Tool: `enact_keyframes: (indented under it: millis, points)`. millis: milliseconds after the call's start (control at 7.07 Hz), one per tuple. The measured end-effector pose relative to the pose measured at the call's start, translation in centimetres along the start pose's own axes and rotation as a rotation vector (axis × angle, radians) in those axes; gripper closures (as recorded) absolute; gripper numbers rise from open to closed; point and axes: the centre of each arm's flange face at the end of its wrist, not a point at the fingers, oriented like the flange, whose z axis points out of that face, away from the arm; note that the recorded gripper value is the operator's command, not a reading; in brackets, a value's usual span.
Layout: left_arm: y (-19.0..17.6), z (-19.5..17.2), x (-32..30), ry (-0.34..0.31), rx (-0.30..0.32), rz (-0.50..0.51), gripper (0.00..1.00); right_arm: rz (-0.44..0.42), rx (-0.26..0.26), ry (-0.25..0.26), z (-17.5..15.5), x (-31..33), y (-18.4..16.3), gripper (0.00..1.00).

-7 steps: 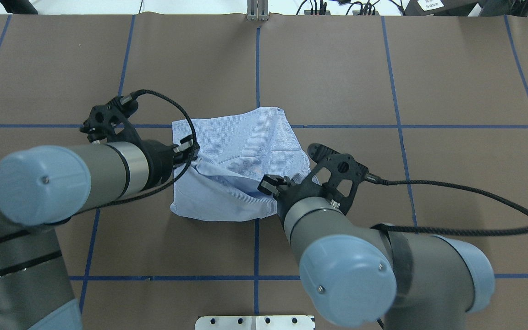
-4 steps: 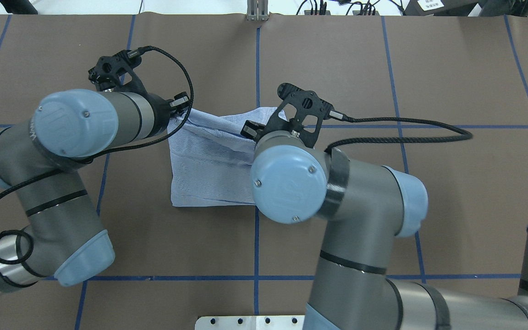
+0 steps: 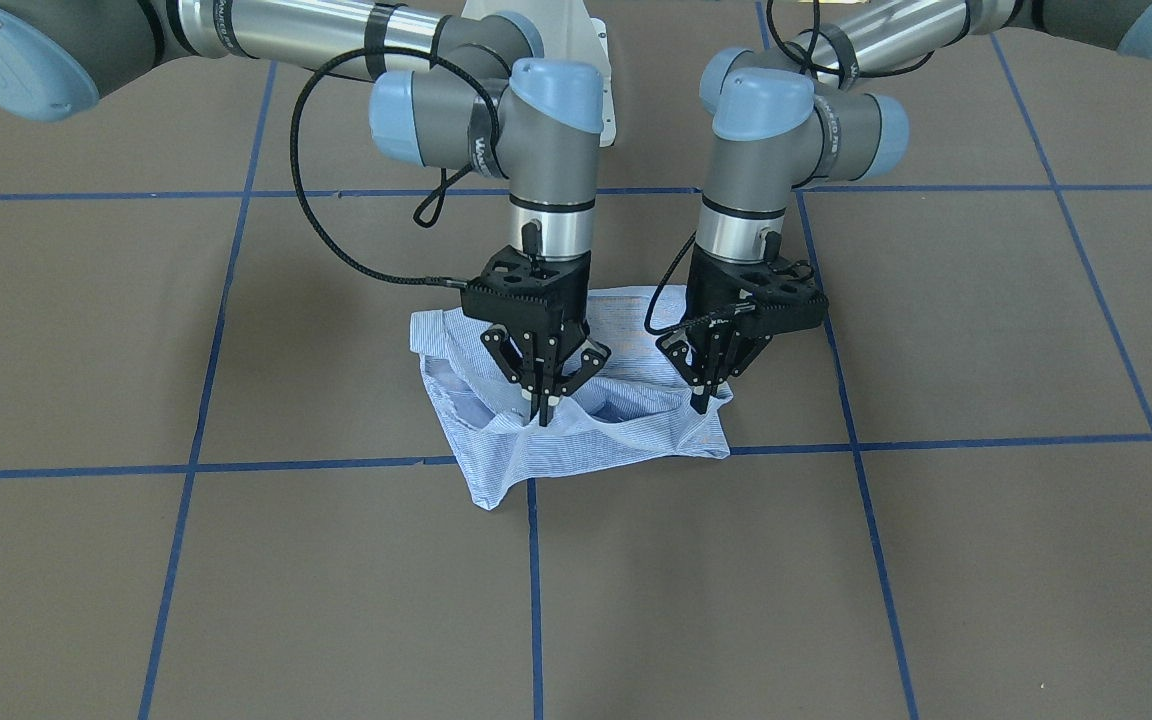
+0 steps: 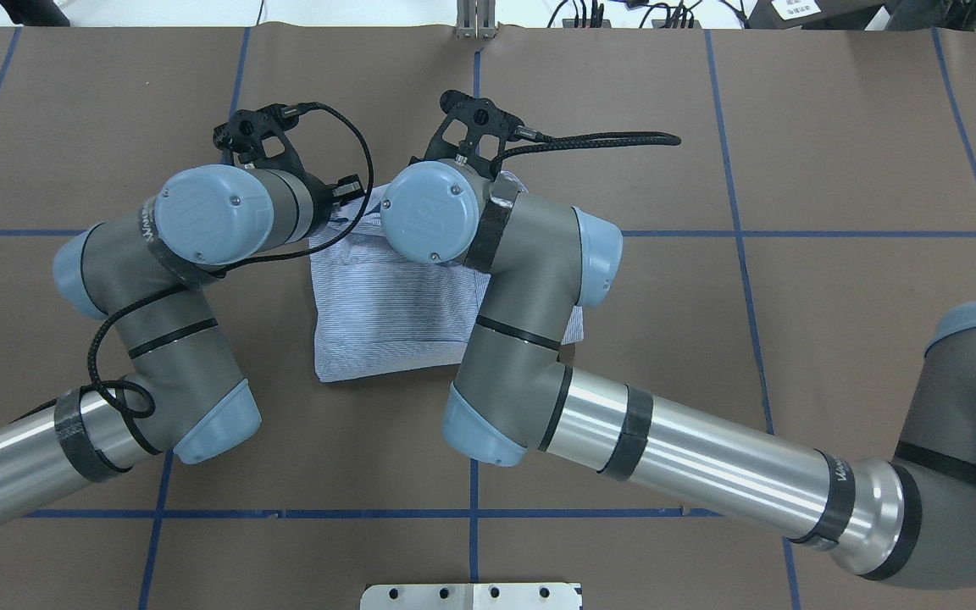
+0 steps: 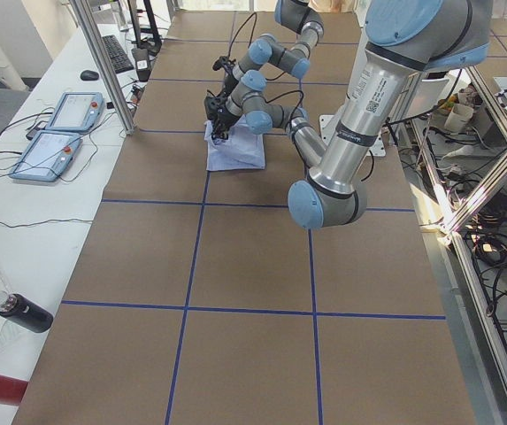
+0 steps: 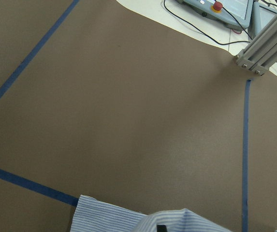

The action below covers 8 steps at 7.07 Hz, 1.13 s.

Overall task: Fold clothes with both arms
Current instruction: 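Lay the fold down and open both grippers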

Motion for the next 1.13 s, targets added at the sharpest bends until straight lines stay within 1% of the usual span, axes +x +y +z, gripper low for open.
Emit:
enact_keyframes:
  millis: [283, 424, 566, 707, 848, 990, 1131]
  points:
    - [0.4, 3.0, -1.4, -0.017, -0.002, 0.03, 1.0, -0.042, -0.026, 0.018, 2.9, 0.3, -0.5, 1.0]
    - [0.5, 3.9, -1.9, -0.02, -0.003, 0.046, 0.52, -0.051, -0.033, 0.023, 3.8, 0.6, -0.3, 0.16]
    - [0.6, 4.4, -2.2, -0.022, -0.003, 0.059, 0.01, -0.061, -0.039, 0.021, 4.6, 0.8, -0.1, 0.0]
    - [0.4, 4.4, -2.2, -0.017, -0.002, 0.095, 0.0, -0.088, -0.042, 0.016, 4.8, 0.6, -0.2, 0.0]
    - [-0.7, 4.0, -2.2, -0.001, -0.013, 0.155, 0.0, -0.119, -0.07, 0.004, 4.4, -0.2, -1.1, 0.0]
    - [-2.9, 2.8, -2.5, 0.03, -0.059, 0.215, 0.0, -0.136, -0.136, 0.003, 3.7, -0.9, -3.2, 0.0]
    - [-5.5, 0.8, -3.6, 0.07, -0.113, 0.291, 0.0, -0.165, -0.209, 0.016, 2.5, -1.0, -6.1, 0.0]
